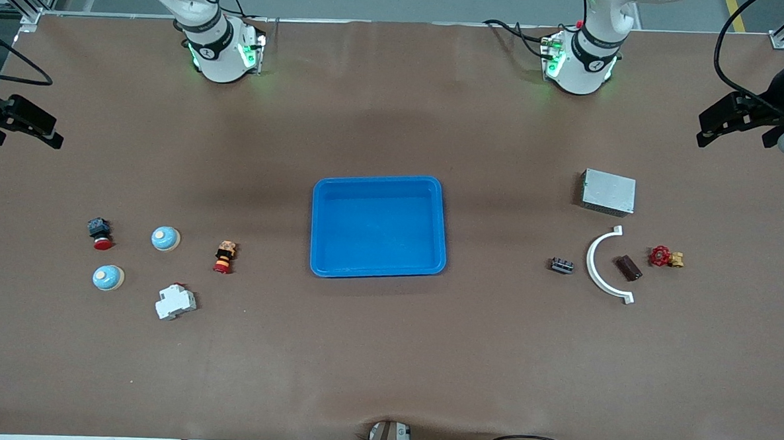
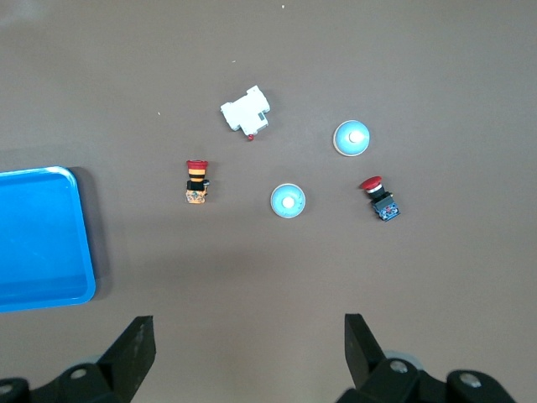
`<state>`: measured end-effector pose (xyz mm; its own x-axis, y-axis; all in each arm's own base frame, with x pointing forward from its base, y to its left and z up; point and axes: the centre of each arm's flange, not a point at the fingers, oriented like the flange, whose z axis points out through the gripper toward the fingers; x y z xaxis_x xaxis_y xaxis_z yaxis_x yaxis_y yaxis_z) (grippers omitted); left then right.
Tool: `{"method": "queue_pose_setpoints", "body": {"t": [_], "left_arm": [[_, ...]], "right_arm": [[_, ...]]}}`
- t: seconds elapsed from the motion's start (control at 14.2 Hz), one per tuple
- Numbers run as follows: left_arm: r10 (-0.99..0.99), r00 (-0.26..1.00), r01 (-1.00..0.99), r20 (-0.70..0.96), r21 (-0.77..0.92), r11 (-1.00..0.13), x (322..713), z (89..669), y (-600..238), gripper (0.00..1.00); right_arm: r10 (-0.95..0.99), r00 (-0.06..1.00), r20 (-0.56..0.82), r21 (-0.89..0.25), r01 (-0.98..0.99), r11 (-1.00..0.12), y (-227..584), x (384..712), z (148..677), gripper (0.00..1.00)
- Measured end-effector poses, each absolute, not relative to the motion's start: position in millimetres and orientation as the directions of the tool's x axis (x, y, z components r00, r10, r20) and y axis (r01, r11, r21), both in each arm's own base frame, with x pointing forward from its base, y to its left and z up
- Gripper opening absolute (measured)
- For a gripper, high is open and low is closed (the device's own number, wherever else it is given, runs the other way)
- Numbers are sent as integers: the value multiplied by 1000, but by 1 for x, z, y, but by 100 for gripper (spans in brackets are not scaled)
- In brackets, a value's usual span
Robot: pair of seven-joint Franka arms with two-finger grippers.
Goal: Place electrolytic capacitor and blue bell in tray
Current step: 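Reach the left gripper to the capacitor while the right gripper reaches a bell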
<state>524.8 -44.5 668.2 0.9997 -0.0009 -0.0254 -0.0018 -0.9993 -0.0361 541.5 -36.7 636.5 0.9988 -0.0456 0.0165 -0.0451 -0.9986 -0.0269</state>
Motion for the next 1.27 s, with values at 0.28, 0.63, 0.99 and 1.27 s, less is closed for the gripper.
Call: {"method": "queue_pose_setpoints", "body": {"t": [0.28, 0.63, 0.99, 1.27], "left_arm": [[3, 1000, 2, -26, -36, -999, 525, 669, -42, 100], [51, 996, 49, -68, -40, -998, 537, 646, -35, 100], [215, 972, 210, -97, -53, -976, 566, 541, -5, 100], [365, 930, 363, -45, -46, -931, 567, 449, 10, 100]], "right_arm": [[-46, 999, 25, -27, -45, -999, -37, 542, 638, 100], [-46, 998, 41, -26, -45, -999, -37, 542, 641, 100], [-47, 998, 50, -27, -45, -999, -36, 541, 644, 100], [-48, 996, 72, -46, -45, -998, -35, 543, 645, 100]]}}
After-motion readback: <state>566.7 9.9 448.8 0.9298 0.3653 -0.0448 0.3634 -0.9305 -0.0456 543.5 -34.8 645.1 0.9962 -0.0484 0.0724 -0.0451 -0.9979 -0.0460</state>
